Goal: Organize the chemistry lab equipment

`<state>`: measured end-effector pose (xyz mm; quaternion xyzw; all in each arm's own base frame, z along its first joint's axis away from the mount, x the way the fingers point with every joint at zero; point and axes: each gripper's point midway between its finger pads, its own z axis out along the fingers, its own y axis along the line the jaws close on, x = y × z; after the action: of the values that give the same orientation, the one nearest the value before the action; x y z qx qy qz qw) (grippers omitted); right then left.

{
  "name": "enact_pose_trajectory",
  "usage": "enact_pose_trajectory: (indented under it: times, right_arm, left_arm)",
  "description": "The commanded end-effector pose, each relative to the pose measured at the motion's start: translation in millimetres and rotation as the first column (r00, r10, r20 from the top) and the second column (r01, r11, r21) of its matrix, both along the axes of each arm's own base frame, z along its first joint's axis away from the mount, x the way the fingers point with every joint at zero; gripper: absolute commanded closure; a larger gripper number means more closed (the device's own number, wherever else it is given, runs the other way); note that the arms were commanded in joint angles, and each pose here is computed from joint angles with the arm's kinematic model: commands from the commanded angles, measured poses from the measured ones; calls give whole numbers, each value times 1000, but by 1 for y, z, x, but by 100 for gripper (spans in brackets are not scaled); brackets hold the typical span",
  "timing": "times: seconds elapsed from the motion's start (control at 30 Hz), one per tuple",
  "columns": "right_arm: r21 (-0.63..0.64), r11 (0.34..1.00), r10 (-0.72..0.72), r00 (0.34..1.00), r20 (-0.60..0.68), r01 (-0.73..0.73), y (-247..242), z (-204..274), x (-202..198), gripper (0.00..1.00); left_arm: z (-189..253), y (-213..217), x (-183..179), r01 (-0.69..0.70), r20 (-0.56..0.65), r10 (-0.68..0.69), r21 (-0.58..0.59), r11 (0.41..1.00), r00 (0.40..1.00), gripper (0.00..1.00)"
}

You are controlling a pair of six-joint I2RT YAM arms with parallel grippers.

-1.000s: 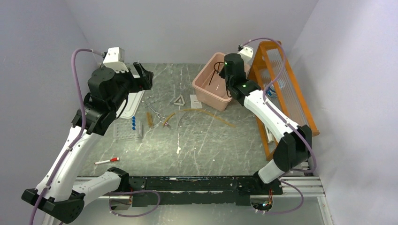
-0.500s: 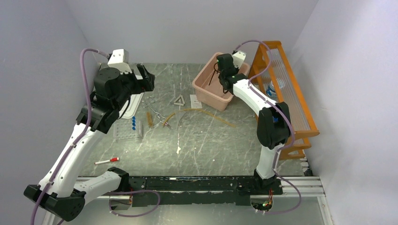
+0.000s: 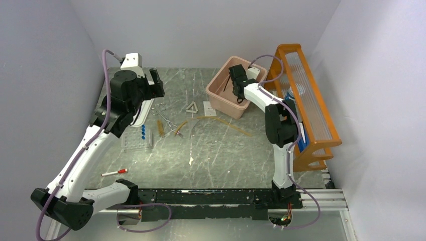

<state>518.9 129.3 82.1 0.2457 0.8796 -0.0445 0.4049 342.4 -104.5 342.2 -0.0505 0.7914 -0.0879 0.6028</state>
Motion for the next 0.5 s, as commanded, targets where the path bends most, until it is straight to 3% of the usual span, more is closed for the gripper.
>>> enact_pose_trajectory:
  times: [0.0,0.47]
  right_arm:
    - [26,998,-48,999,-22,48,-5,-9,3,91]
    - [16,994,-103,991,-81,104,-15,-35,-1,75]
  left_arm:
    - [0,7,5,-37,10,36,39,999,999,4]
    - [-10,7,5,-56,-20,56,16,998,998,4]
